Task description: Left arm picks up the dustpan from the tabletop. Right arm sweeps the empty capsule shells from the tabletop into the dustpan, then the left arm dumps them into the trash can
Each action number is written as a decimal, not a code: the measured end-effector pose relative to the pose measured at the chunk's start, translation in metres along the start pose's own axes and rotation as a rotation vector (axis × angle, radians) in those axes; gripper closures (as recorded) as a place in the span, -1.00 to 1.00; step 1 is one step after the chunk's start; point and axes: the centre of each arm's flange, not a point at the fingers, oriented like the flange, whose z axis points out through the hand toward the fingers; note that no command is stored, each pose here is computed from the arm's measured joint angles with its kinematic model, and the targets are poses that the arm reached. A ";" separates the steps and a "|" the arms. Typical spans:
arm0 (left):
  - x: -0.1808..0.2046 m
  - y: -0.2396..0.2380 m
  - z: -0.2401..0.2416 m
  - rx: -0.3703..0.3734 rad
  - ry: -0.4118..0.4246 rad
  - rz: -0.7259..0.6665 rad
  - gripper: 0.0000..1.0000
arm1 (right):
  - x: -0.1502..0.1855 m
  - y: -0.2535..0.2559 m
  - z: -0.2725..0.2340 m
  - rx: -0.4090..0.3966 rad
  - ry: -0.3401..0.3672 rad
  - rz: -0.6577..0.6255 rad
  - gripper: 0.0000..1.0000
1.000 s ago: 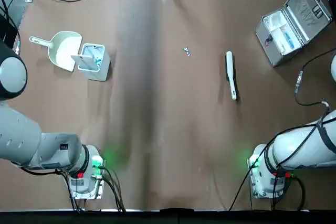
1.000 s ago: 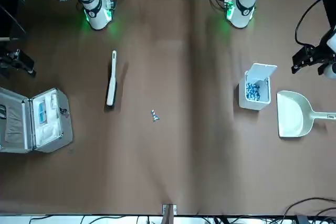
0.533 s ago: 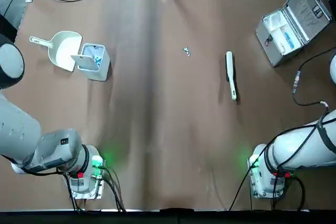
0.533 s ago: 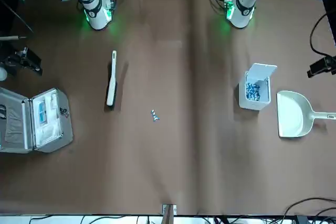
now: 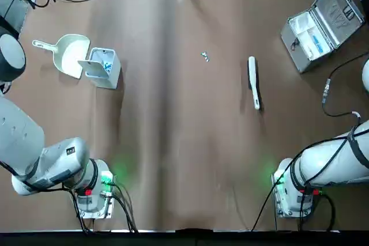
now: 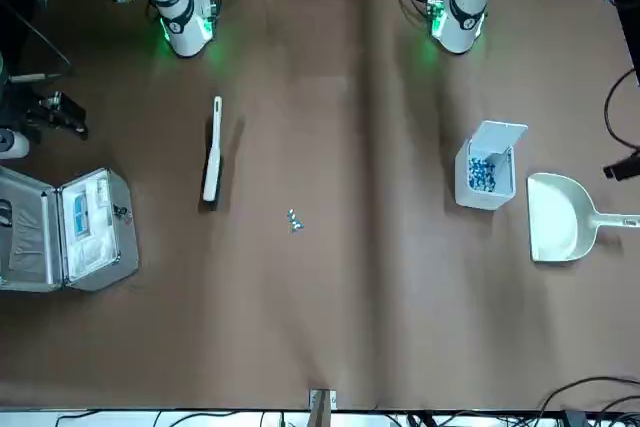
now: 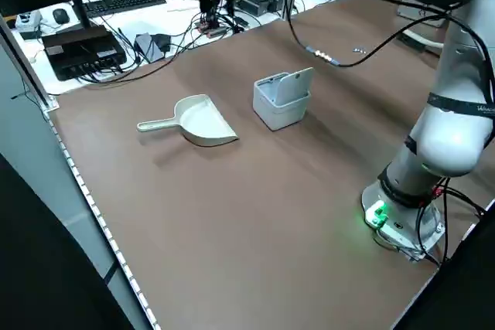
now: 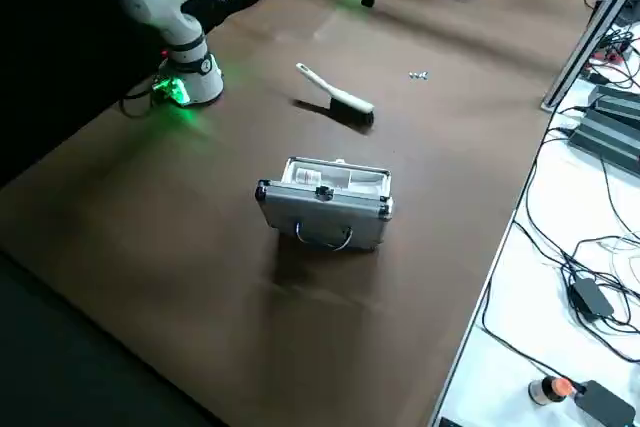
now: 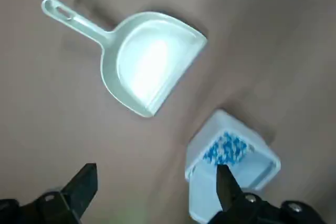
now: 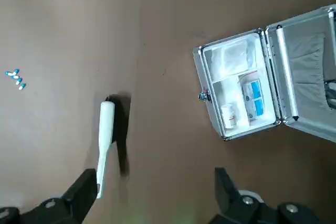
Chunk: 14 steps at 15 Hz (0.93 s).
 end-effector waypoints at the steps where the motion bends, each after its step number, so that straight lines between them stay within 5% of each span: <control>1: 0.011 -0.009 0.010 -0.006 0.006 -0.069 -1.00 | 0.000 0.000 0.000 0.000 -0.002 -0.001 -0.97; 8: 0.060 -0.047 0.065 -0.045 0.045 -0.473 -1.00 | -0.004 0.005 -0.005 0.000 0.002 0.007 -0.97; 14: 0.083 -0.099 0.109 -0.055 0.025 -0.618 -1.00 | -0.012 0.008 0.003 0.022 -0.051 0.011 -0.97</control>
